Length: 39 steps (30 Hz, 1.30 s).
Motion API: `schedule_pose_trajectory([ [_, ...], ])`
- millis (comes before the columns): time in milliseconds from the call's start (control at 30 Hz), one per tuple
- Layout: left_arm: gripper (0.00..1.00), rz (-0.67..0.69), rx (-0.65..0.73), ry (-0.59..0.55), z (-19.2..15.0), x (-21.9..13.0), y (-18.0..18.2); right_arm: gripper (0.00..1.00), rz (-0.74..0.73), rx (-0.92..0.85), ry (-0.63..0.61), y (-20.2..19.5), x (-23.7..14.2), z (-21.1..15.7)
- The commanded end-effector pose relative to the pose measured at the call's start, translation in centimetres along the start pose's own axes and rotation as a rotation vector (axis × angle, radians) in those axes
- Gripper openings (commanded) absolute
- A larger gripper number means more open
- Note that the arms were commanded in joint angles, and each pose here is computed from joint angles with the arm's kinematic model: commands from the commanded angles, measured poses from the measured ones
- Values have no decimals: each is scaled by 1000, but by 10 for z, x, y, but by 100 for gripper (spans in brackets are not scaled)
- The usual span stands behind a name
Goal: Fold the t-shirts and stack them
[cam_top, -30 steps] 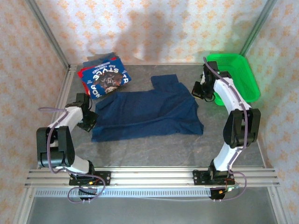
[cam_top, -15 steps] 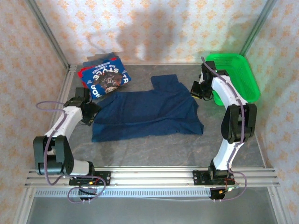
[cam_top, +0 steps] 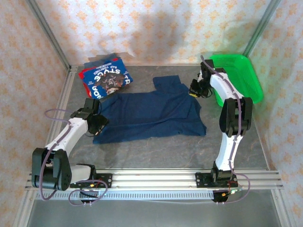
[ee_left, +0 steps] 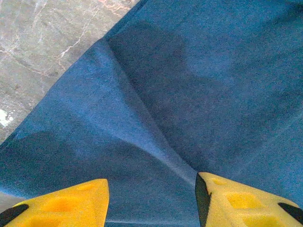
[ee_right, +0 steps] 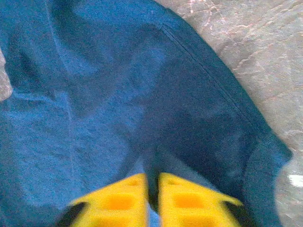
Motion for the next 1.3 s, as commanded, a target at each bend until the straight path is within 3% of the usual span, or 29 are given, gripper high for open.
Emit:
schedule_pose_trajectory([
  [0, 51, 27, -17, 4, -1, 9, 3, 36, 43, 23, -48, 12, -6, 13],
  [133, 50, 57, -40, 14, 1, 28, 6, 63, -15, 30, -101, 1, -35, -6],
  [300, 43, 78, -52, 28, 6, 43, 7, 67, -123, 209, -70, -50, -64, -65],
  [433, 39, 98, -51, 40, 4, 52, 11, 65, -134, 315, -13, -83, -52, -118],
  [567, 37, 121, -41, 51, 3, 58, 14, 58, -141, 408, 49, -106, -24, -150],
  [833, 35, 155, -32, 68, 4, 67, 22, 49, -193, 430, 57, -122, 7, -152],
  [900, 35, 163, -39, 72, 4, 68, 26, 42, -219, 433, 42, -126, 15, -148],
  [967, 35, 171, -45, 77, 4, 70, 29, 28, -249, 438, 13, -128, 19, -141],
  [1067, 34, 204, -41, 85, 4, 72, 36, 7, -307, 436, -44, -127, 8, -132],
  [1167, 34, 228, -38, 84, 7, 71, 40, 0, -438, 421, -115, -132, -19, -134],
  [1267, 33, 242, -29, 93, 7, 69, 41, 0, -489, 438, -149, -136, -38, -143],
])
Point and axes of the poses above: each hand's point on the last joint's axis, 136 mm out from that joint toward the fingers, its own x axis out along the fingers, its own y axis along the line the jaws close on, z = x × y, the point moved 9 cm from there along -x, back along the fingers, and after that the axes turned 5 degrees about x, right-handed, at the moved point
